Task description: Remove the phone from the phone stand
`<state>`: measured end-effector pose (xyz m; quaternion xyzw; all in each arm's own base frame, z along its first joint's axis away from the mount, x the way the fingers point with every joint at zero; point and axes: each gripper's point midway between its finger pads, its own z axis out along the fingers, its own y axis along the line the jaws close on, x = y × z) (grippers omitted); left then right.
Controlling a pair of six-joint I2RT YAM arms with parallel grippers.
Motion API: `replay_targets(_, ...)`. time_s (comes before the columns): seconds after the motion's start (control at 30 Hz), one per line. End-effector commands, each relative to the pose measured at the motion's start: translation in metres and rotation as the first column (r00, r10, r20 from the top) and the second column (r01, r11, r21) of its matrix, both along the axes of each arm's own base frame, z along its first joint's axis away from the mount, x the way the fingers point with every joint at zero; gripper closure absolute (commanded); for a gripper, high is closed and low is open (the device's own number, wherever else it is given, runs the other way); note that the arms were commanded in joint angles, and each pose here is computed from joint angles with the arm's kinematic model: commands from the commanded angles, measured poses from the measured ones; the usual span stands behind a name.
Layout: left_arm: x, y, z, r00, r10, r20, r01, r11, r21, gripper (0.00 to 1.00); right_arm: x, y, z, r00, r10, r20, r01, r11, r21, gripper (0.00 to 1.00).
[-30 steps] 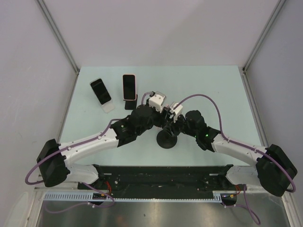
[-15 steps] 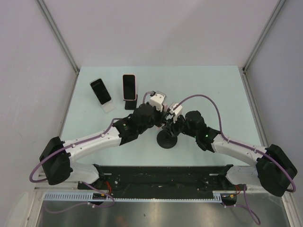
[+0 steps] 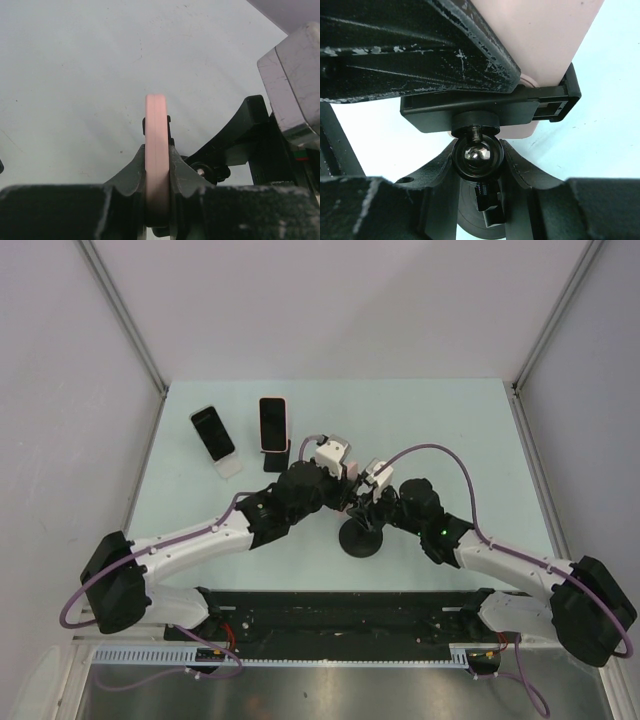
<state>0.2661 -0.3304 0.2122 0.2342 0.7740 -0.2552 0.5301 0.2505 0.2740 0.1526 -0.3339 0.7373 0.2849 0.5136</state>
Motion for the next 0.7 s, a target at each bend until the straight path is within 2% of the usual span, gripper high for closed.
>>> replay_targets(0.0,-0.032,0.010,-0.010,0.991,-0.085,-0.099,0.088,0.996,0.030,1.00,0.058,-0.065,0.019,0.916,-0.387,0.102,0.387,0.922,0.020,1.00)
replay_targets(0.23,-0.036,0.020,-0.028,0.987,-0.054,-0.154,0.068,0.994,0.089,1.00,0.061,-0.091,0.020,0.866,-0.488,0.108,0.486,0.873,0.047,1.00)
replay_targets(0.37,-0.033,0.030,-0.037,0.986,-0.008,-0.164,0.032,0.990,0.140,1.00,0.059,-0.092,0.015,0.870,-0.483,0.100,0.481,0.876,0.039,1.00)
replay_targets(0.67,-0.012,0.053,-0.027,0.988,0.103,-0.113,-0.079,0.976,0.204,1.00,0.050,-0.086,0.013,0.899,-0.425,0.104,0.424,0.905,0.033,1.00)
